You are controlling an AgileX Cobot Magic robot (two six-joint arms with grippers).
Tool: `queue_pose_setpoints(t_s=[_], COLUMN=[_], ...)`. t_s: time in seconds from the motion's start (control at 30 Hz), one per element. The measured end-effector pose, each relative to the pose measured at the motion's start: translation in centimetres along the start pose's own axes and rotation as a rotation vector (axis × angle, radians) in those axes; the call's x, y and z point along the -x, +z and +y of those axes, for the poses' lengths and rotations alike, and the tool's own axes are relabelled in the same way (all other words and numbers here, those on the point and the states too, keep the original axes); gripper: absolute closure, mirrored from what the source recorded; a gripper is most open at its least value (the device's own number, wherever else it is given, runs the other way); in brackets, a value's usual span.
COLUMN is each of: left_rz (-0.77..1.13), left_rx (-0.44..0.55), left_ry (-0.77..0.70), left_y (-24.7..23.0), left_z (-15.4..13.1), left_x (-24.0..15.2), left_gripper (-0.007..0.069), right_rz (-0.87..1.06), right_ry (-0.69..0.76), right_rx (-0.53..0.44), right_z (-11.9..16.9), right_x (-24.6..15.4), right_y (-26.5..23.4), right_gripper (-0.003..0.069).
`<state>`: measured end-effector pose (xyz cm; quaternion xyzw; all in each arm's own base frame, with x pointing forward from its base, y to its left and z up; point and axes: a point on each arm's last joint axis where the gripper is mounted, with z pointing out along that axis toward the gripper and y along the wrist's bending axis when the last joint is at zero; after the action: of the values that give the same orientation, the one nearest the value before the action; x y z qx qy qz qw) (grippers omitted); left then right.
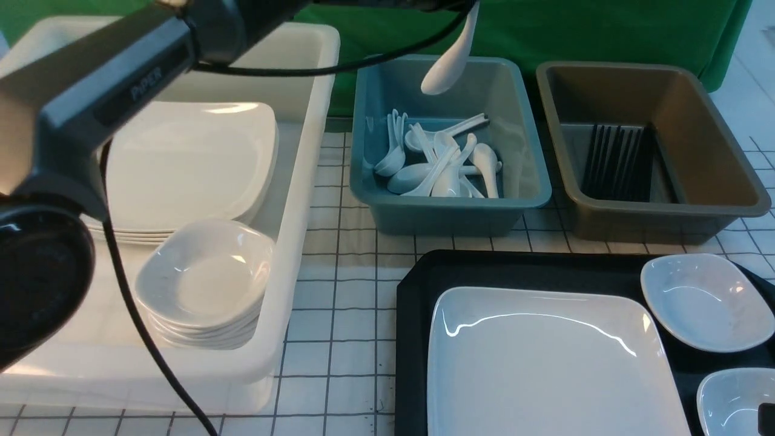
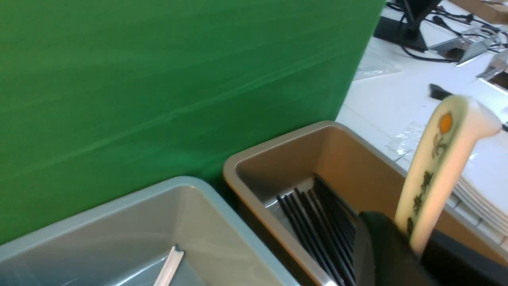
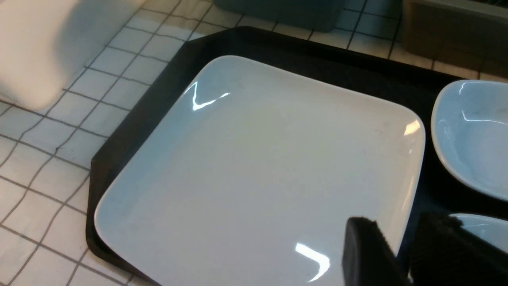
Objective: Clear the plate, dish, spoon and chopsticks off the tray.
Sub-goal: Use the left arm to put the soup spoon into the small storage box in the middle, then use the right arm to grab a small plate from the dinner plate
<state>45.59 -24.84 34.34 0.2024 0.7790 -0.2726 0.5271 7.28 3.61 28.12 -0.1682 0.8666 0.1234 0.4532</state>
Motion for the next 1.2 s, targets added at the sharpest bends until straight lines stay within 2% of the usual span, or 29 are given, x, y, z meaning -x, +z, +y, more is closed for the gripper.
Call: queue_pose_setpoints(t_s=[0.07,0.23,0.27,0.3,0.47,0.63,0.73,0.87,0.9,0.93,1.0,1.1,1.2], left_rz=[-0.002,0.017,0.038,0.04,0.141,0.278,0.37,0.507,0.507,0.538,0.566,0.6,0.572], left_rx=[0.015,0.05,0.06,0.061,0.052,0.03,0.013,-0.02,-0.019,-0.027,-0.026,0.007,0.076], left_ry=[-0.002,-0.012,-0.025,-0.026,0.007,-0.038,-0.093,-0.079,-0.075,-0.034,0.021,0.098,0.155], left_y=[0.7,2.5,3.1,3.1,3.7,3.1,2.2,-1.6,-1.6,-3.4,-5.7,-9.2,-12.4], left_z=[0.4,1.4,1.8,1.8,2.1,1.9,1.7,0.4,0.4,-0.2,-0.9,-1.7,-2.2], left_x=[-0.7,-2.6,-3.4,-3.5,-5.2,-6.1,-6.2,-4.1,-4.1,-2.9,-1.5,0.4,2.4], left_gripper=[0.0584,0.0503,0.0454,0.0448,0.0297,0.0259,0.0284,0.0449,0.0449,0.0523,0.0588,0.0624,0.0628], right_rz=[-0.001,-0.003,-0.003,-0.004,-0.004,-0.004,-0.004,-0.004,-0.004,0.003,0.038,0.186,0.428], right_ry=[0.009,0.019,0.019,0.019,0.022,0.023,0.023,0.023,0.023,0.023,0.022,0.054,0.066], right_rx=[0.0,0.0,0.0,0.001,0.001,0.001,0.001,0.001,0.001,0.0,-0.009,-0.061,-0.171], right_z=[0.0,0.0,0.0,0.0,0.0,0.0,0.0,0.0,0.0,0.0,-0.1,-0.5,-1.2], right_x=[0.0,0.0,0.0,0.0,0.0,0.0,0.0,0.0,0.0,0.0,-0.3,-1.3,-2.0], right_y=[0.0,0.0,0.0,0.0,0.0,0.0,0.0,0.0,0.0,0.0,0.0,0.1,0.5], right_gripper=[0.0421,0.042,0.0419,0.0419,0.0419,0.0419,0.0419,0.0431,0.0431,0.0449,0.0507,0.0613,0.0629])
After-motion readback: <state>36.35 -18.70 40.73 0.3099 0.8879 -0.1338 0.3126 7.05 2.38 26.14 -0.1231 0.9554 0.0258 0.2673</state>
